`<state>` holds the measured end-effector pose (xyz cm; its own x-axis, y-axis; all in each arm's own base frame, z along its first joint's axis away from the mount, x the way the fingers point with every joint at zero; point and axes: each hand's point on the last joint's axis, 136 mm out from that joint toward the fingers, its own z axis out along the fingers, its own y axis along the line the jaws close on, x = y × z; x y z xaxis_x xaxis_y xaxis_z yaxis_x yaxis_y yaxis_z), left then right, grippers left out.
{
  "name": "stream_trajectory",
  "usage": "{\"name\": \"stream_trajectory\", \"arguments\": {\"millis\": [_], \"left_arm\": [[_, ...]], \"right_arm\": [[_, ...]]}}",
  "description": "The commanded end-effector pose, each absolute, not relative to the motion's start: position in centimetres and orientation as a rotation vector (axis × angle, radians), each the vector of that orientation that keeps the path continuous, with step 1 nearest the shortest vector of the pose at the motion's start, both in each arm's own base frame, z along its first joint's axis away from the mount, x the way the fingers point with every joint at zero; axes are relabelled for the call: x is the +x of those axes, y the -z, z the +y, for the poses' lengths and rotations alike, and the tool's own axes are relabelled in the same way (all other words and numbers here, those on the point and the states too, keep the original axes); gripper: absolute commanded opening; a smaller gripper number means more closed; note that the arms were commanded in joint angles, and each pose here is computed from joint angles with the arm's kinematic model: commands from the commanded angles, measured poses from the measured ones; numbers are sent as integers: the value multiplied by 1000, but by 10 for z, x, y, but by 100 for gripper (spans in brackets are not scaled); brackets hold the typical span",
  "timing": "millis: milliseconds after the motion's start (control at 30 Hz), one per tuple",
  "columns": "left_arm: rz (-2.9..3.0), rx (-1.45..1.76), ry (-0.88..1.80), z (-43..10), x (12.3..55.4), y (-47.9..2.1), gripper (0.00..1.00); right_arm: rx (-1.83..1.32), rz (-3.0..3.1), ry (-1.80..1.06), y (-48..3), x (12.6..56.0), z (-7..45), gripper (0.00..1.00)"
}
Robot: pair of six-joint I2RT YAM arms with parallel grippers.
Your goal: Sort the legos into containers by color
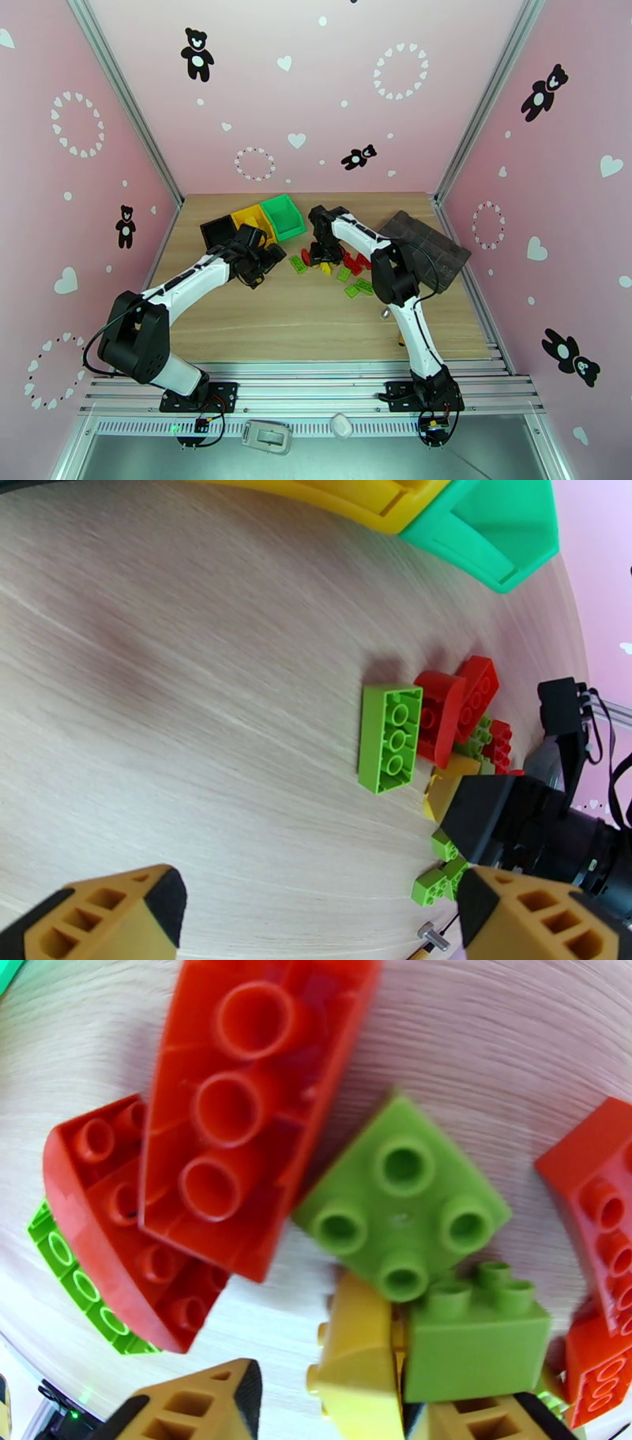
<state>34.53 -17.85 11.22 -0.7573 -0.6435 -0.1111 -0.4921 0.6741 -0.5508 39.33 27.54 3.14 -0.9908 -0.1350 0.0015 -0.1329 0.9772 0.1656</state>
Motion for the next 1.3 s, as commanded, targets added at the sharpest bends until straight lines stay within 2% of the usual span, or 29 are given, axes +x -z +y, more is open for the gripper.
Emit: {"name": "stream_trajectory", "arguments": {"millis": [0,267,433,633,800,967,1267], "left_arm": [[2583,-895,726,-171,338,-120,96],[2567,-914,726,-160,335,-123,96],[2534,-940,797,-151,345,-128,98],[2469,-960,895,-137,368,-145,98],[2357,-1040,1051,-122,395,-154,98],[2279,-1074,1158,-115,421,-163,98],[2180,-1150,1168,-84,448,-178,98]], "right_arm": [[171,-3098,236,-25,392,272,43],[144,-3097,228,-26,390,271,28],[122,-3122,317,-47,388,277,23],[93,-3124,586,-79,386,308,21],[78,-3045,926,-98,392,354,21],[53,-2951,1186,-109,408,396,21],[1,-2790,1598,-140,457,465,22]]}}
